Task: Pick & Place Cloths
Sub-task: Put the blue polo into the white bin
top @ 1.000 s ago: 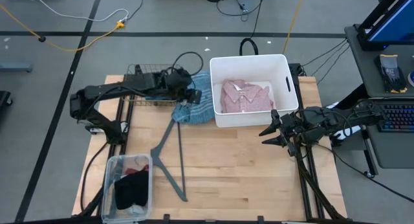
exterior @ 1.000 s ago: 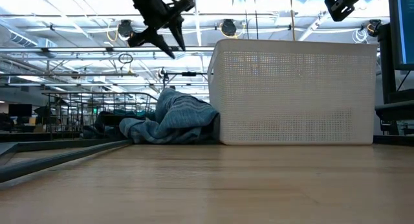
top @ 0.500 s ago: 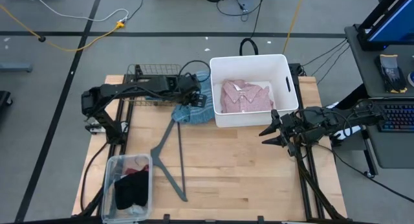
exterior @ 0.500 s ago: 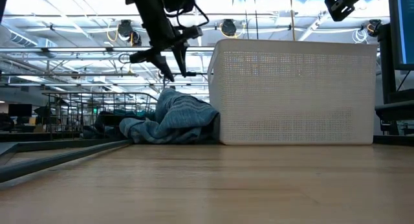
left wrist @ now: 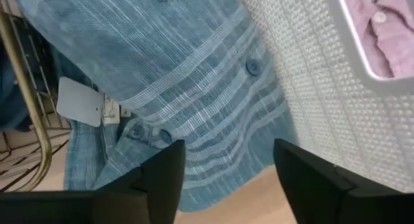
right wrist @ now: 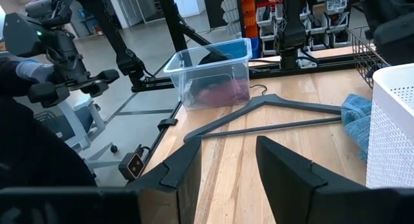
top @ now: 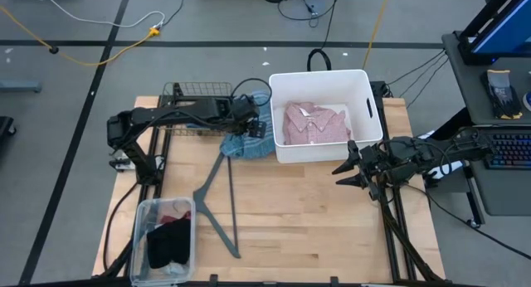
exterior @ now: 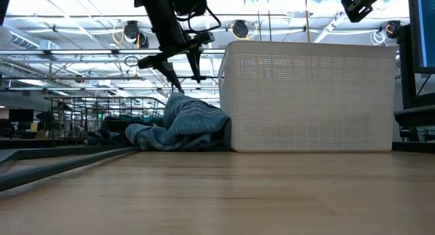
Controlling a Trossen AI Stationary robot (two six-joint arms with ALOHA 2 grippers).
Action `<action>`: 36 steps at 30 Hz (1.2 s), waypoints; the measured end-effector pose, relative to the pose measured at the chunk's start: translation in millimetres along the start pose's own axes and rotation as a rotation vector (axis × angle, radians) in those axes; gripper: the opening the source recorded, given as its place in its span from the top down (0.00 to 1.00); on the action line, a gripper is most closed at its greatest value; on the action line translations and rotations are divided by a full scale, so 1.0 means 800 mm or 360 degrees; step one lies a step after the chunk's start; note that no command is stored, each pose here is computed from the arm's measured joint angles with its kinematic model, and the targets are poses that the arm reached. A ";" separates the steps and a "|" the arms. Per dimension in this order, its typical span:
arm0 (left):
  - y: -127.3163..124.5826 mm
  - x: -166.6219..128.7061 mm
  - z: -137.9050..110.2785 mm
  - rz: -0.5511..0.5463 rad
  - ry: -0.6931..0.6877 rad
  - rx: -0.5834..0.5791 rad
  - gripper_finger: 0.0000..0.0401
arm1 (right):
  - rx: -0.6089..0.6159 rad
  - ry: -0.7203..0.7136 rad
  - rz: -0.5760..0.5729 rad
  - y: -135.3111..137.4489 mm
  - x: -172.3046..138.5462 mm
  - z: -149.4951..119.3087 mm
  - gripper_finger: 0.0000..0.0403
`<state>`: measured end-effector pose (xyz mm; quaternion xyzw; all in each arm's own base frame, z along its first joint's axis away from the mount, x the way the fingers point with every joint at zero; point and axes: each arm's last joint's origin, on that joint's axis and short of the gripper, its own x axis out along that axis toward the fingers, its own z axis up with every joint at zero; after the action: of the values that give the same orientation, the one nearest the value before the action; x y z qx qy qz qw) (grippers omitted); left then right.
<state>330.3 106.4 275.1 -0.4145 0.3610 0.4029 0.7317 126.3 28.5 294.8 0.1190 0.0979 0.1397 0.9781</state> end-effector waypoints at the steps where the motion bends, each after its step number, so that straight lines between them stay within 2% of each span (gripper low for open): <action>1: 0.000 0.000 0.000 0.0006 -0.0009 -0.0016 0.39 | 0.0000 0.0001 0.0000 0.000 0.000 0.000 0.65; 7: 0.000 0.005 0.000 0.0024 -0.0012 -0.0102 0.26 | 0.0000 0.0000 0.0000 0.000 0.000 0.000 0.65; 14: 0.002 0.039 -0.003 0.0140 0.0056 -0.0120 0.22 | 0.0000 0.0000 0.0000 0.000 0.000 0.000 0.65; 19: 0.006 0.062 0.002 0.0112 0.0163 -0.0189 0.22 | 0.0000 0.0001 0.0000 0.000 0.000 0.000 0.65; 29: 0.009 0.096 0.004 0.0113 0.0242 -0.0173 0.22 | 0.0001 0.0005 -0.0001 0.000 0.000 0.000 0.65; 33: 0.008 0.105 0.001 0.0100 0.0302 -0.0163 0.26 | 0.0001 0.0010 -0.0002 0.000 0.000 -0.001 0.65; 36: 0.009 0.105 0.000 0.0117 0.0294 -0.0183 0.33 | 0.0001 0.0012 -0.0003 0.000 0.000 -0.001 0.65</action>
<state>358.6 133.5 200.2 -0.4778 0.4180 0.4096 0.6551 126.2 28.4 294.1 0.1188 0.1017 0.1393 0.9778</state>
